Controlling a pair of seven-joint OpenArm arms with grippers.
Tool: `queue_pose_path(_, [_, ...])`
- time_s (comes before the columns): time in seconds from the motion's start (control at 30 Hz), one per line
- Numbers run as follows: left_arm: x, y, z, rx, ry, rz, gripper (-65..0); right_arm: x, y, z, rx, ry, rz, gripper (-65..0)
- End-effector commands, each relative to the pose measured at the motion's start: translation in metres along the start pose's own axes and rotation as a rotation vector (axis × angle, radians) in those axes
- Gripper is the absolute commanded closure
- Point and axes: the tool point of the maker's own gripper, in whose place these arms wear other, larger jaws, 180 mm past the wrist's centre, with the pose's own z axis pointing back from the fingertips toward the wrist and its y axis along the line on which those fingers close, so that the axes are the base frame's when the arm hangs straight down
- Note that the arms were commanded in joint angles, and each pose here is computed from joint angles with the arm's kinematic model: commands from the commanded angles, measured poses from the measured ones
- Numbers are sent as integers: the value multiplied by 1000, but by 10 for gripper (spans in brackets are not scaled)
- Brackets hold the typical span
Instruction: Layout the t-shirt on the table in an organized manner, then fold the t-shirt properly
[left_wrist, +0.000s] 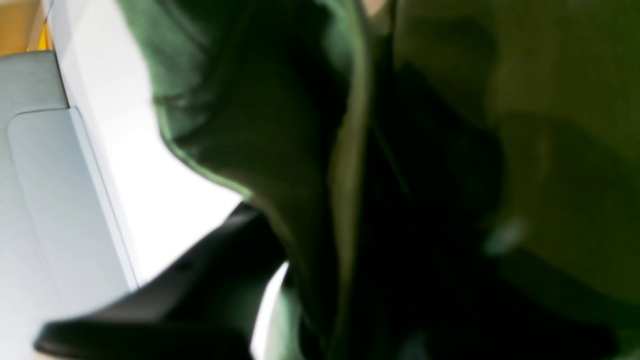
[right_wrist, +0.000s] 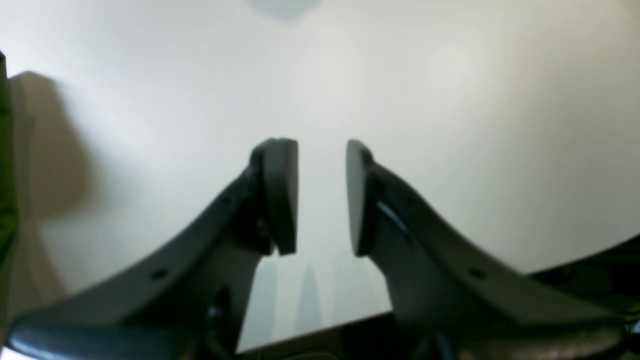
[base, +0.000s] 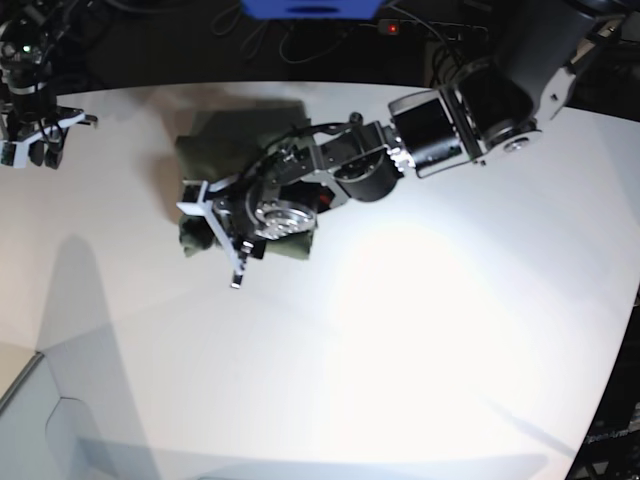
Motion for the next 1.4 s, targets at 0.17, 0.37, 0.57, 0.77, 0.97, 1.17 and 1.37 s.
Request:
queue_pose_path(0.17, [8, 26, 6, 62, -25, -10, -358, 16, -2, 2, 1, -56, 9, -174])
queue_pose_path(0.37, [17, 58, 21, 132, -65, 16, -355, 16, -1, 1, 3, -58, 9, -174])
queue_pose_path(0.57, [15, 86, 32, 216, -60, 14, -355, 18, 0, 0, 4, -62, 8, -174])
queue_pose_path(0.77, [11, 86, 32, 227, -41, -9, -354, 19, 0, 0, 4, -64, 8, -174])
queue_pose_path(0.97, [1, 89, 33, 233, -25, -1, -354, 18, 0, 0, 4, -63, 7, -174])
queue_pose_path(1.17, [-25, 138, 63, 361, 5, 139, -352, 17, 0, 0, 5, -61, 6, -173])
queue_pose_path(1.37, [-101, 174, 118, 556, 41, 459, -317, 19, 0, 0, 5, -65, 5, -117])
